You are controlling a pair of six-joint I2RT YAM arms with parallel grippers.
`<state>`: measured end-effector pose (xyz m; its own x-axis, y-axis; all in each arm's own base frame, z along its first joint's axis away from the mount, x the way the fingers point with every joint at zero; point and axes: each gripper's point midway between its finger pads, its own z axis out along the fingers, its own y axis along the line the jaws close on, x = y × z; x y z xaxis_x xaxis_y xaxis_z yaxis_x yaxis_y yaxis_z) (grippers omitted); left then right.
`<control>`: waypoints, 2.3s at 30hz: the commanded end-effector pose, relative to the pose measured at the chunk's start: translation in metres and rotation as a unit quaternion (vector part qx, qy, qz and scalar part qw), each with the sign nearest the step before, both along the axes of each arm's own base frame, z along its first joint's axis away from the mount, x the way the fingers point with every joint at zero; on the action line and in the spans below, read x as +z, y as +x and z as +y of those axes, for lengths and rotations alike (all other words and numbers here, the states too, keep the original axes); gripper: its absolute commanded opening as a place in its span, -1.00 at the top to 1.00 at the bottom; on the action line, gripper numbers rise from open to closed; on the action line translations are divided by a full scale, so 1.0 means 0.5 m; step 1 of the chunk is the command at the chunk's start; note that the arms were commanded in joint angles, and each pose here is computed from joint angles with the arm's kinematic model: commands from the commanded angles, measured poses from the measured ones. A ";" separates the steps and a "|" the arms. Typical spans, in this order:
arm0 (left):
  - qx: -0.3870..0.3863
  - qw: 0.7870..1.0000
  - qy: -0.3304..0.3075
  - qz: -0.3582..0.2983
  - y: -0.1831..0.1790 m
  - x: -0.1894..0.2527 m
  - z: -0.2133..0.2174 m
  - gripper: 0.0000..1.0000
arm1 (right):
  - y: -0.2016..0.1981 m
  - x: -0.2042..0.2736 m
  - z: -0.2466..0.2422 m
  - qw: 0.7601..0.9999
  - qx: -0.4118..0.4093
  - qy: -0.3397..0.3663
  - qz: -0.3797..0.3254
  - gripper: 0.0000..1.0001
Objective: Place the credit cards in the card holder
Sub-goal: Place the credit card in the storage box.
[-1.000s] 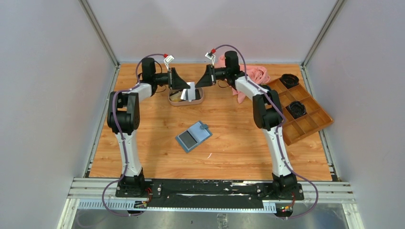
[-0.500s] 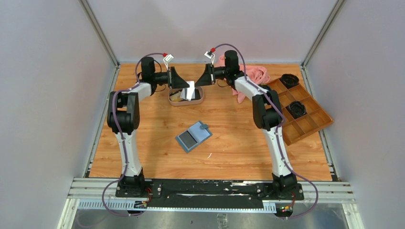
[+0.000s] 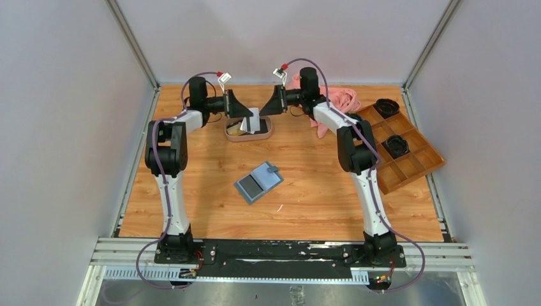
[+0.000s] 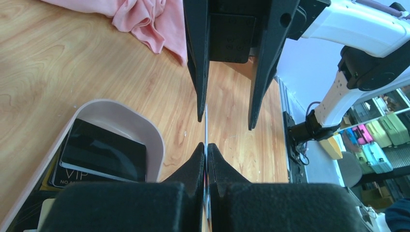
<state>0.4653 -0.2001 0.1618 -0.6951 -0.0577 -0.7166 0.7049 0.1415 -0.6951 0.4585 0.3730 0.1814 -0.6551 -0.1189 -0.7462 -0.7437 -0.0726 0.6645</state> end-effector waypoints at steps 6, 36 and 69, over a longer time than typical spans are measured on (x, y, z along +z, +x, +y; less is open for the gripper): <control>-0.007 1.000 -0.003 0.000 0.003 0.003 -0.006 1.00 | 0.008 0.013 0.019 1.000 -0.002 0.008 -0.014 -0.01; 0.012 1.000 -0.002 0.002 -0.011 -0.007 0.042 -0.20 | 0.024 0.007 0.011 1.000 -0.004 0.006 -0.013 1.00; -0.045 0.998 -0.015 0.034 -0.051 -0.040 0.009 0.34 | 0.047 0.002 -0.001 1.000 -0.026 0.010 0.006 1.00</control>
